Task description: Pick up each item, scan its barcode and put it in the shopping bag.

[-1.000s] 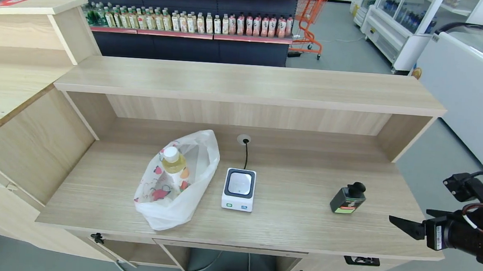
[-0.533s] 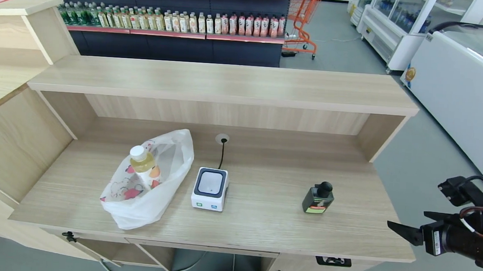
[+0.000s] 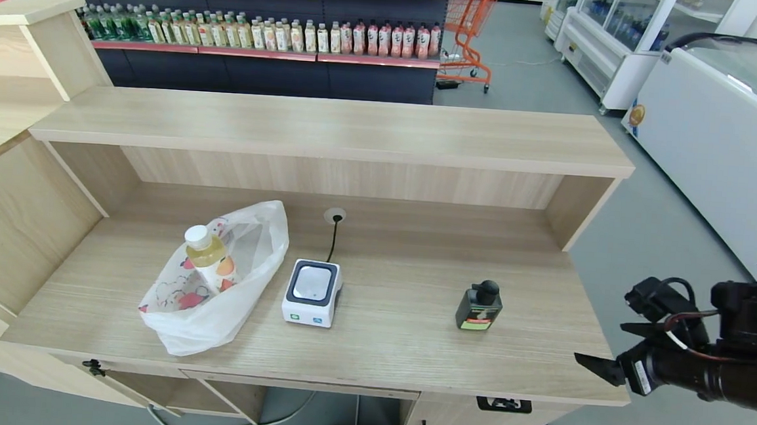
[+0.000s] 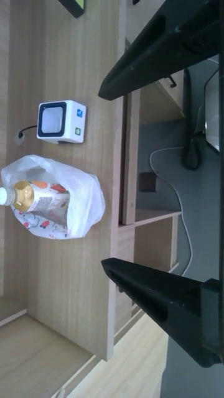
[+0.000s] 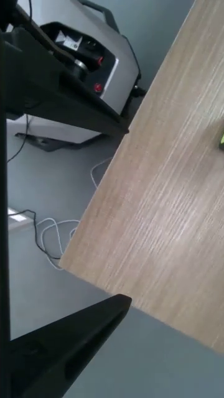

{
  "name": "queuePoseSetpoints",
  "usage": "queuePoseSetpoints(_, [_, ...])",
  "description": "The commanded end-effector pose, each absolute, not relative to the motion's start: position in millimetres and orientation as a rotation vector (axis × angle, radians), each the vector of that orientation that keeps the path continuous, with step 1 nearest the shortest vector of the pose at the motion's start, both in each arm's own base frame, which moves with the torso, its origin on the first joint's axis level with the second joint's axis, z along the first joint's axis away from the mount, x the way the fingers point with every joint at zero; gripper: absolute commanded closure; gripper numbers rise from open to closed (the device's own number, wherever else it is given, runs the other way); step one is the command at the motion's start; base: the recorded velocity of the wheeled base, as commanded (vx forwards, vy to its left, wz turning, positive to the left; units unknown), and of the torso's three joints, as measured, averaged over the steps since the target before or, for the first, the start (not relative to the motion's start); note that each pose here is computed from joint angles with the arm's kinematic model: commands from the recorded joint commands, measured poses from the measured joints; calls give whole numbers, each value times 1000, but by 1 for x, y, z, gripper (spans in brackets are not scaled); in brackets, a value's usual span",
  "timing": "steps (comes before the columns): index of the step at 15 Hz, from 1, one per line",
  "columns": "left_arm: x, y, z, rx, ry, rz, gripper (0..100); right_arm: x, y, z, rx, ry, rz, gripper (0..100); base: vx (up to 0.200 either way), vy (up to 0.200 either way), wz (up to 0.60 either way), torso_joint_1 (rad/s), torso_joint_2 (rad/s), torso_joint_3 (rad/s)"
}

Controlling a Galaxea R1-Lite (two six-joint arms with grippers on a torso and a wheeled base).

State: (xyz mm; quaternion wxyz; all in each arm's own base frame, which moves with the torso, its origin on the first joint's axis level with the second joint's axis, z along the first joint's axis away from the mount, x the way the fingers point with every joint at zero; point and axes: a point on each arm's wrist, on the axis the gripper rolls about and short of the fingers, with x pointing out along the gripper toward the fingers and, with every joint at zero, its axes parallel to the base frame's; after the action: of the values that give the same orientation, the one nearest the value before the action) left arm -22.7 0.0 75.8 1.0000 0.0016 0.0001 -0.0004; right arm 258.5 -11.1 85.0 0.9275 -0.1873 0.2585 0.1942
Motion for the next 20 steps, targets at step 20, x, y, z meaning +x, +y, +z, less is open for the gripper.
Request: queuePoseSetpoints(20, [-23, 0, 76, 3, 2, -2, 0, 393, 110, 17, -663, 295, 787, 0, 0, 0, 0, 0, 0, 0])
